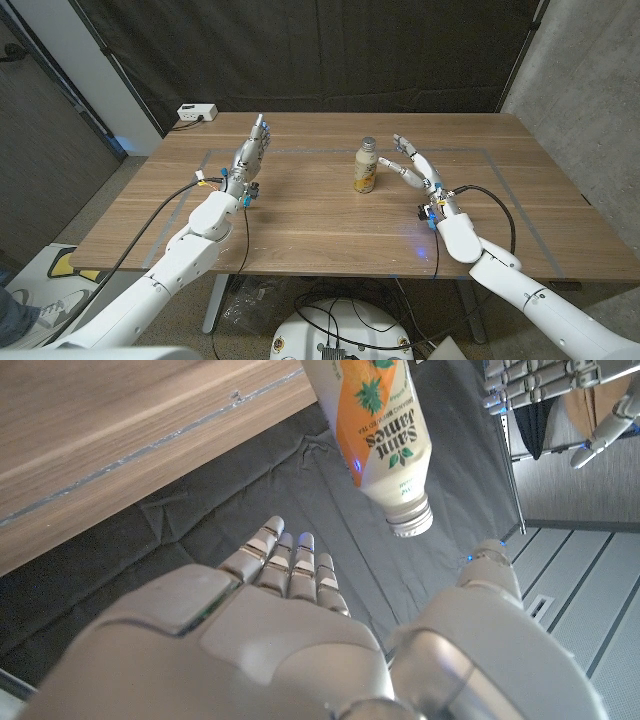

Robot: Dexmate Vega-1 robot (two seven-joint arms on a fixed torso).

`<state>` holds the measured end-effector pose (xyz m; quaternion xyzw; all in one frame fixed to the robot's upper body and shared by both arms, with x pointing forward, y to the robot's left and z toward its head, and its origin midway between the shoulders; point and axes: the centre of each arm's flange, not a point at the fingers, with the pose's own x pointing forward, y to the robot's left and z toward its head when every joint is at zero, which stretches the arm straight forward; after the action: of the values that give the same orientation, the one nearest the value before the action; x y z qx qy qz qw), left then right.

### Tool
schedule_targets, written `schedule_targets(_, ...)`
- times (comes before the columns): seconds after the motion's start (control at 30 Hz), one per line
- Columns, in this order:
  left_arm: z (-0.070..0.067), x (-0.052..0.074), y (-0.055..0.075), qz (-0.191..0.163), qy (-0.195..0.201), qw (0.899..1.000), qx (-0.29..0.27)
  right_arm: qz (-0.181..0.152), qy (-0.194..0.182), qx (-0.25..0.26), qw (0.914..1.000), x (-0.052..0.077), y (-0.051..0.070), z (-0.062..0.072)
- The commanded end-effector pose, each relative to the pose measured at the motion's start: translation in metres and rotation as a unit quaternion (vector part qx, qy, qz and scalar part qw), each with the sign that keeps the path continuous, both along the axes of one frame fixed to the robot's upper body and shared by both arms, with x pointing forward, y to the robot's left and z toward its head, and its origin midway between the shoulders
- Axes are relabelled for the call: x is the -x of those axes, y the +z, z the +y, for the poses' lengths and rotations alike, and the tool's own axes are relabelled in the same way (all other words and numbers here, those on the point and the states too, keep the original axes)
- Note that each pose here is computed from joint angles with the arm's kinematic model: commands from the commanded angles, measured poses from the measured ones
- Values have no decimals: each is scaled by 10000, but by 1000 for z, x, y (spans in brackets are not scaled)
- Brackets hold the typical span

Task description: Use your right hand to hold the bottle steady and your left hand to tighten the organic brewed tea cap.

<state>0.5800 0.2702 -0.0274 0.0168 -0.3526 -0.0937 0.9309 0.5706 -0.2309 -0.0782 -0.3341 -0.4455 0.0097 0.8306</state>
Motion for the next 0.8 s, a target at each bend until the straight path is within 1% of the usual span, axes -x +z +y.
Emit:
schedule_targets(0.03, -1, 1, -5, -9, -42, 10000, 38, 344, -279, 389, 9983, -20, 3, 4)
schedule_targets(0.23, 0, 1, -7, 2, -65, 10000, 63, 436, -300, 464, 9975, -25, 2, 8)
schedule_targets(0.33, 0, -1, -7, 4, -153, 9999, 54, 506, -251, 422, 9975, -28, 0, 10)
schedule_targets(0.47, 1, -2, -7, 21, -164, 9999, 42, 554, -181, 490, 9971, -29, 0, 16)
schedule_targets(0.57, 2, -4, -8, 23, -223, 9997, 49, 479, -95, 568, 9972, -30, 1, 23)
schedule_targets(0.67, 2, -6, -8, 14, -357, 9993, 73, 435, -26, 591, 9973, -32, 2, 27)
schedule_targets(0.8, 2, -7, -8, 11, -362, 9993, 59, 342, -34, 631, 9974, -33, 3, 31)
